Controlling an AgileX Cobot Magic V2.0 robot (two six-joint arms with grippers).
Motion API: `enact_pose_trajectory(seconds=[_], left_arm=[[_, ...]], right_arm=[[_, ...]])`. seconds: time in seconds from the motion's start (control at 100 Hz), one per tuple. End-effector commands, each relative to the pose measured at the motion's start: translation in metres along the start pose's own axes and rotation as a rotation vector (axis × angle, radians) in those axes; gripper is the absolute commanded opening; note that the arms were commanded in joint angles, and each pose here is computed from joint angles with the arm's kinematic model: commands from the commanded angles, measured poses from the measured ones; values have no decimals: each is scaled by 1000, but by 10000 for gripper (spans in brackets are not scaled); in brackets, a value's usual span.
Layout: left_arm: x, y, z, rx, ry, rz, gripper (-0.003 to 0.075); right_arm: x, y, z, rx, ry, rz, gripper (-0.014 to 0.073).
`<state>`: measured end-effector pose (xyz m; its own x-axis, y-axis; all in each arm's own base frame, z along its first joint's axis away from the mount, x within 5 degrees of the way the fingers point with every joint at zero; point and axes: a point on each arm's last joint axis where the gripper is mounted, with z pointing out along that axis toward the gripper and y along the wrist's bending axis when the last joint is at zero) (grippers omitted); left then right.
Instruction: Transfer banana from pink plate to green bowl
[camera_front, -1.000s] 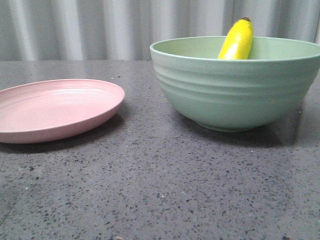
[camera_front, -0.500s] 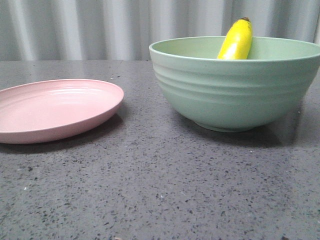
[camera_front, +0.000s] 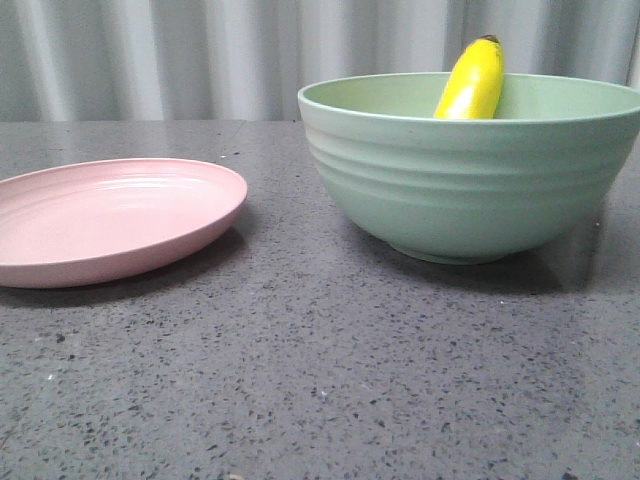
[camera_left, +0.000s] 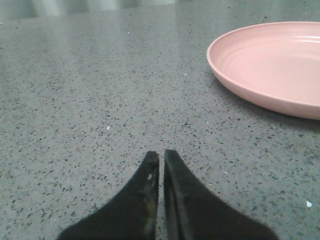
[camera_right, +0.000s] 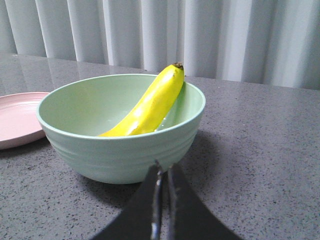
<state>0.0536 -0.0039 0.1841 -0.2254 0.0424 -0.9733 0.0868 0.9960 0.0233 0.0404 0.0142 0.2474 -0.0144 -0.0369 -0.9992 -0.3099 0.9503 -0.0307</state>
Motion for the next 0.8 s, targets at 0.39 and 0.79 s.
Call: enact_pose_trajectory(seconds=[0.39, 0.79], left_arm=[[-4, 0, -1, -2, -80, 4, -20], [-4, 0, -1, -2, -80, 4, -20]], right_arm=[[-14, -1, -5, 14, -107, -18, -66], [7, -2, 4, 42, -113, -18, -66]])
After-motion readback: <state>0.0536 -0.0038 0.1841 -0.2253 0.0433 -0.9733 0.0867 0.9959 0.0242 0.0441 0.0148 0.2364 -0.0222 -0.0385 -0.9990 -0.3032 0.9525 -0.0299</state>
